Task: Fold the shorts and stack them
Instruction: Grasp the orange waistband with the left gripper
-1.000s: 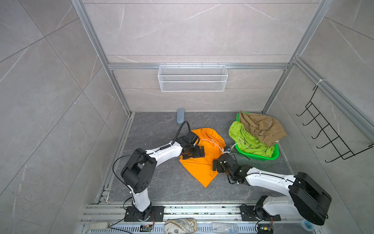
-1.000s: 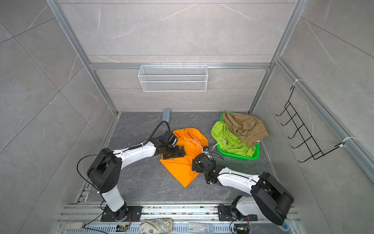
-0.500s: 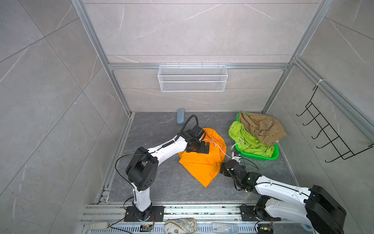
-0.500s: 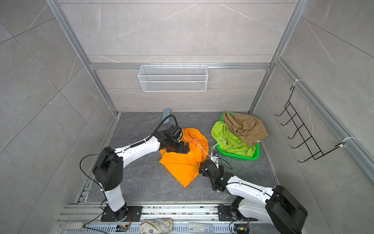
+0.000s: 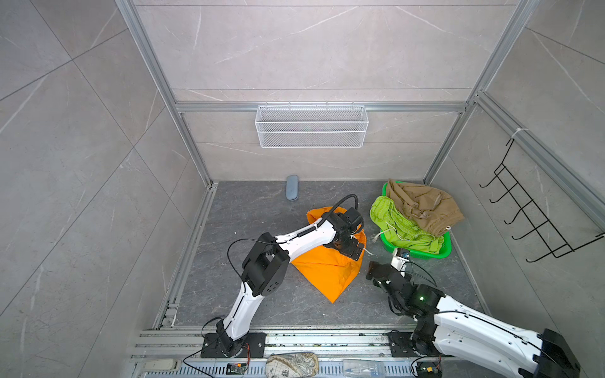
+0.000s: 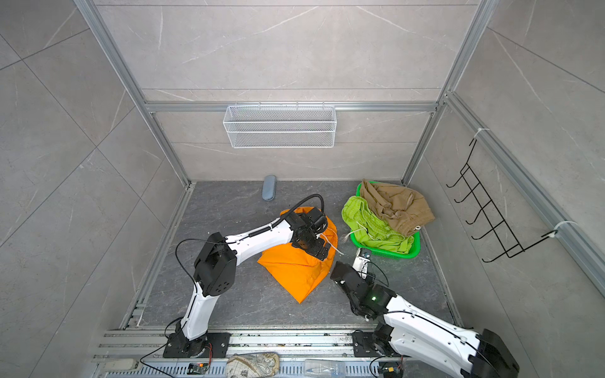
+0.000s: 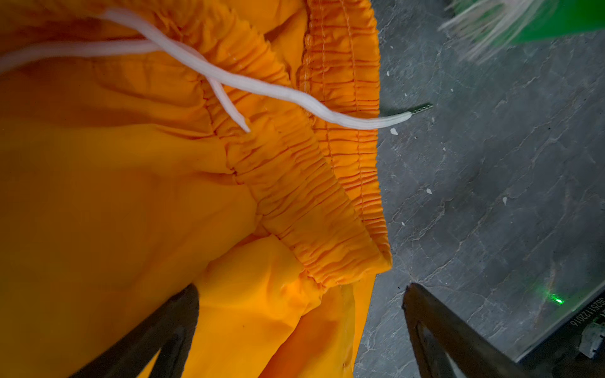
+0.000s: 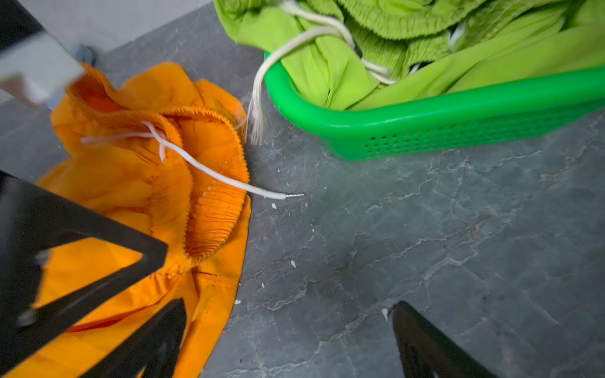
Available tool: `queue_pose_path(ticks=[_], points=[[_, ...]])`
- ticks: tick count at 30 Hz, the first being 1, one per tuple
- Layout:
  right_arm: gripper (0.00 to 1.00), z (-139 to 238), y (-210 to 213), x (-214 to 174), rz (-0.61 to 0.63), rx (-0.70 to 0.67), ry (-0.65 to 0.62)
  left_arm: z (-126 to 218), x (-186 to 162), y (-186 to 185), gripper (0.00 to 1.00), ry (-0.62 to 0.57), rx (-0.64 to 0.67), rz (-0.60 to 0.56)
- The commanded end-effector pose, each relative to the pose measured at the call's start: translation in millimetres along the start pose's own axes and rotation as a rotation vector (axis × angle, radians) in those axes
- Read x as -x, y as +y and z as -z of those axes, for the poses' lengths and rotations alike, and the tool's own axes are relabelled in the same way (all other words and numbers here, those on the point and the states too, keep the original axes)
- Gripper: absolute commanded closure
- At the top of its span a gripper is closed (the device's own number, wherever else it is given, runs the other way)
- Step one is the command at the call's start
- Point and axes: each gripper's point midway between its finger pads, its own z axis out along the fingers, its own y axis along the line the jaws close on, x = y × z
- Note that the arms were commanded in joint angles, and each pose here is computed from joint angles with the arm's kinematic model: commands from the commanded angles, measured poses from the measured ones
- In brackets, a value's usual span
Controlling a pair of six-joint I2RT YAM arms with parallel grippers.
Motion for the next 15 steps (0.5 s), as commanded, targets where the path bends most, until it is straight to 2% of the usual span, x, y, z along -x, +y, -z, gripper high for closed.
queue_pose_path(ticks=[1,10,15], points=[[0.01,16,-23,16,0.012,-0.099,-0.032,0,0,-5,0.0,0.012,0.033,-0.064],[0.0,36,-27,42,-0.034,-0.153,-0.055,-13,-4,-26,0.0,0.003,0.068,-0.124],[0.0,39,-18,46,-0.016,-0.09,-0.019,-15,-9,-32,0.0,-0.008,0.053,-0.112]])
